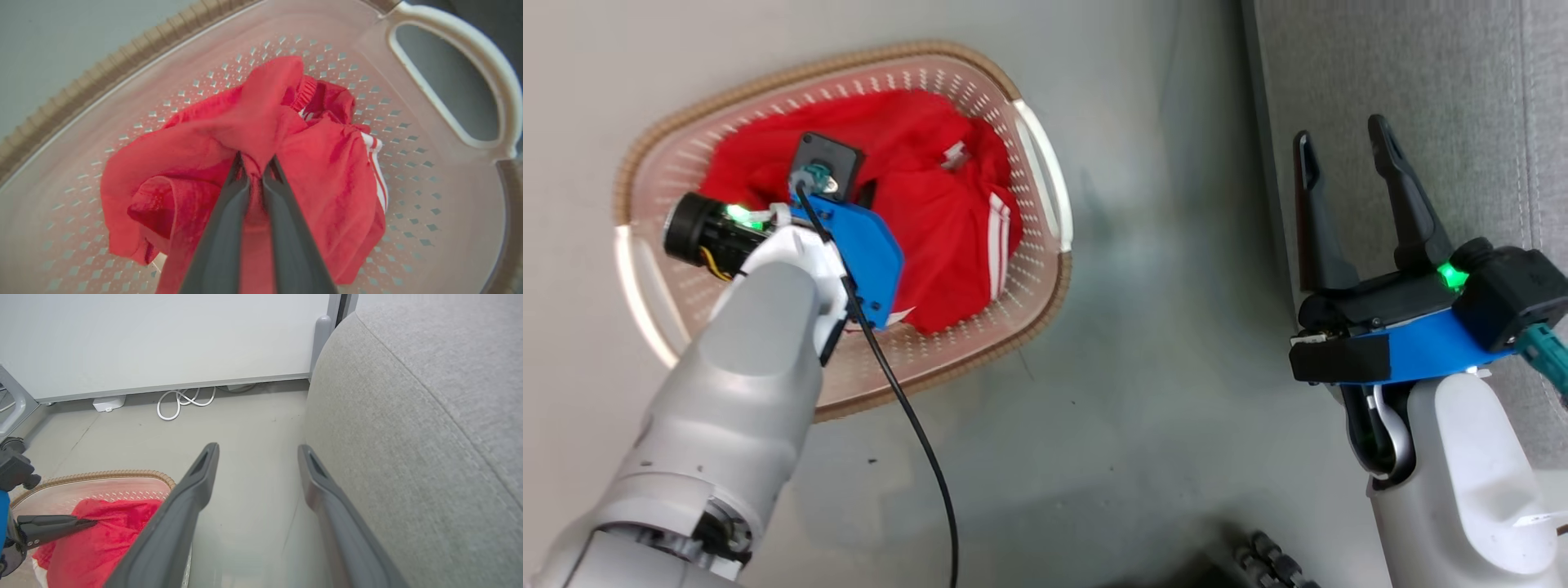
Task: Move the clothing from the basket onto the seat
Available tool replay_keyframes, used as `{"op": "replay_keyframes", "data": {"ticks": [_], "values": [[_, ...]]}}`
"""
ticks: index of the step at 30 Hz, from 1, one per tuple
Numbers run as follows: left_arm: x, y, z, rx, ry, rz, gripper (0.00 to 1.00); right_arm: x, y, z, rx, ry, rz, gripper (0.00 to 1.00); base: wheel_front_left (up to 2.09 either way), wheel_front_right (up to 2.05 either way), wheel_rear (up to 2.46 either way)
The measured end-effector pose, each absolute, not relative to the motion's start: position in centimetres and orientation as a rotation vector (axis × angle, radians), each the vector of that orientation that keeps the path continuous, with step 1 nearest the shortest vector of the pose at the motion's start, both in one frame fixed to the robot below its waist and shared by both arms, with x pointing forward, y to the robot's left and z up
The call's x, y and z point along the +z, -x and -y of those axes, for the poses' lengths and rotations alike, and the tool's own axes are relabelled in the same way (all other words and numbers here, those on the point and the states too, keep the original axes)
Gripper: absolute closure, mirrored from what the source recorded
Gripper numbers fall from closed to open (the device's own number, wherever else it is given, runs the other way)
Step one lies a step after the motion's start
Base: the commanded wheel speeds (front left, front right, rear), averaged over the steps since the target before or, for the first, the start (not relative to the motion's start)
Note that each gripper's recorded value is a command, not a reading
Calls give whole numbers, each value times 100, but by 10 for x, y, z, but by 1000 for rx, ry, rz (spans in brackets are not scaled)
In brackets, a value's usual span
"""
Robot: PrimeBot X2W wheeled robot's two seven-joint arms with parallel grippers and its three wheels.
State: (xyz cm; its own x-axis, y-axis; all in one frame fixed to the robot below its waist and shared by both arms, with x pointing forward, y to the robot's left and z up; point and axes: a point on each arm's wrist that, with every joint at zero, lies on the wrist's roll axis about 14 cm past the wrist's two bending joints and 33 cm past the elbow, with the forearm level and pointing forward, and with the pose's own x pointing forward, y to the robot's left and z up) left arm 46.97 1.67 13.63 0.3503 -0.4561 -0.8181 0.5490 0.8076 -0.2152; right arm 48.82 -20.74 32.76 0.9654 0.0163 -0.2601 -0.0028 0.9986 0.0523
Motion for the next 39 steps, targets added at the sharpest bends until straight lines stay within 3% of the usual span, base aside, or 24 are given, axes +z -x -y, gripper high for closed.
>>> {"op": "replay_keyframes", "data": {"ticks": [21, 39], "values": [[389, -521, 9, -629, 118, -321, 100, 425, -453, 171, 97, -62, -107, 0, 0, 0, 0], [533, -478, 3, -629, 130, 20, 100, 481, -396, 159, 122, -94, 2, 0, 0, 0, 0]]}}
